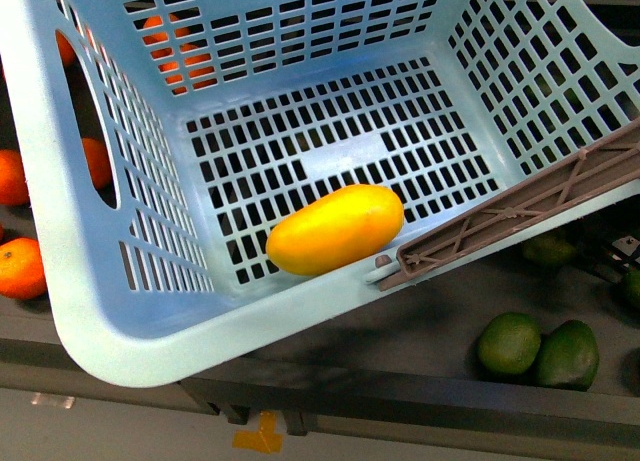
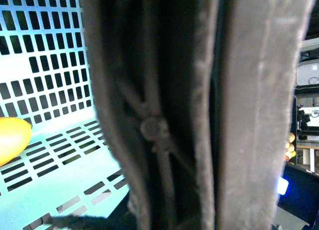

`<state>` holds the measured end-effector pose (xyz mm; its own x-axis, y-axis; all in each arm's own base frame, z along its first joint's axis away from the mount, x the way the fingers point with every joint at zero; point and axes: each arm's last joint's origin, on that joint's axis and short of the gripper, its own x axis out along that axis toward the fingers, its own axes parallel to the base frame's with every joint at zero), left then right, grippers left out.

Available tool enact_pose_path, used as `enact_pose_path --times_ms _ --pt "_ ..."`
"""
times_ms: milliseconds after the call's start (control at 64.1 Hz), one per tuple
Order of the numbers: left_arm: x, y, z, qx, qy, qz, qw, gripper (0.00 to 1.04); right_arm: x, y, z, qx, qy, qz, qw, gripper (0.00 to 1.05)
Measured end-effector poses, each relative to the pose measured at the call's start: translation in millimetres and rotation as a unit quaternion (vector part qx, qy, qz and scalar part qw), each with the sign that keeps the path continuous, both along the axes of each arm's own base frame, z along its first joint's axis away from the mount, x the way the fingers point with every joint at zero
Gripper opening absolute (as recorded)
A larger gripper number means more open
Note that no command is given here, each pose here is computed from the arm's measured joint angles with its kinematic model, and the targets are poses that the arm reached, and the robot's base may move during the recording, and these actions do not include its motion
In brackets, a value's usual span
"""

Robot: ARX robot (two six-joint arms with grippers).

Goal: Pick mango and avocado into basket

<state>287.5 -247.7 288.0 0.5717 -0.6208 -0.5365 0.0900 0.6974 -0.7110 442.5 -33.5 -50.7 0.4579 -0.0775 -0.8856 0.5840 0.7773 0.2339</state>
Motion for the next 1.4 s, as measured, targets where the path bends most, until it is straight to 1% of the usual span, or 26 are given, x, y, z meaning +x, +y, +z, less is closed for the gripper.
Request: enact_pose_path --times_ms 187,359,484,499,624,780,952,1124,1139,1233,1264,1311,1358,1404 --pt "0.0 0.0 0.0 0.000 0.000 0.000 1.000 0.15 -6.4 -7.1 3.2 0.009 -0.005 -0.005 1.000 0.71" --pt "0.0 0.0 0.0 0.000 0.000 0.000 1.000 0.15 -12.0 -22.6 20.5 0.012 -0.025 -0.017 0.999 0.71" --pt "0.0 0.0 0.0 0.000 0.000 0.000 1.000 0.15 -14.8 -40.4 41.3 0.009 -0.050 -0.029 0.998 0.71" --pt "0.0 0.0 0.0 0.000 0.000 0.000 1.000 0.15 -15.8 -44.2 48.1 0.008 -0.059 -0.030 0.998 0.71" --pt "0.0 0.0 0.0 0.000 0.000 0.000 1.000 0.15 -23.8 -59.7 72.8 0.006 -0.089 -0.034 0.995 0.71" --pt "0.0 0.0 0.0 0.000 0.000 0.000 1.000 0.15 -40.0 -68.1 104.5 -0.005 -0.120 -0.020 0.993 0.71" --pt "0.0 0.0 0.0 0.000 0.000 0.000 1.000 0.15 -65.5 -62.6 154.9 -0.023 -0.173 0.026 0.984 0.71" --pt "0.0 0.0 0.0 0.000 0.000 0.000 1.000 0.15 -94.9 -53.1 220.0 -0.028 -0.243 0.063 0.967 0.71" --pt "0.0 0.0 0.0 0.000 0.000 0.000 1.000 0.15 -98.7 -51.9 229.9 -0.030 -0.255 0.066 0.964 0.71" --pt "0.0 0.0 0.0 0.000 0.000 0.000 1.000 0.15 -112.4 -45.1 266.9 -0.046 -0.300 0.077 0.950 0.71" --pt "0.0 0.0 0.0 0.000 0.000 0.000 1.000 0.15 -122.4 -38.9 291.2 -0.053 -0.332 0.085 0.938 0.71" --pt "0.0 0.0 0.0 0.000 0.000 0.000 1.000 0.15 -133.5 -27.7 315.3 -0.059 -0.363 0.096 0.925 0.71" --pt "0.0 0.0 0.0 0.000 0.000 0.000 1.000 0.15 -141.5 -14.1 331.6 -0.058 -0.386 0.109 0.914 0.71" --pt "0.0 0.0 0.0 0.000 0.000 0.000 1.000 0.15 -144.9 1.0 339.8 -0.055 -0.399 0.122 0.907 0.71"
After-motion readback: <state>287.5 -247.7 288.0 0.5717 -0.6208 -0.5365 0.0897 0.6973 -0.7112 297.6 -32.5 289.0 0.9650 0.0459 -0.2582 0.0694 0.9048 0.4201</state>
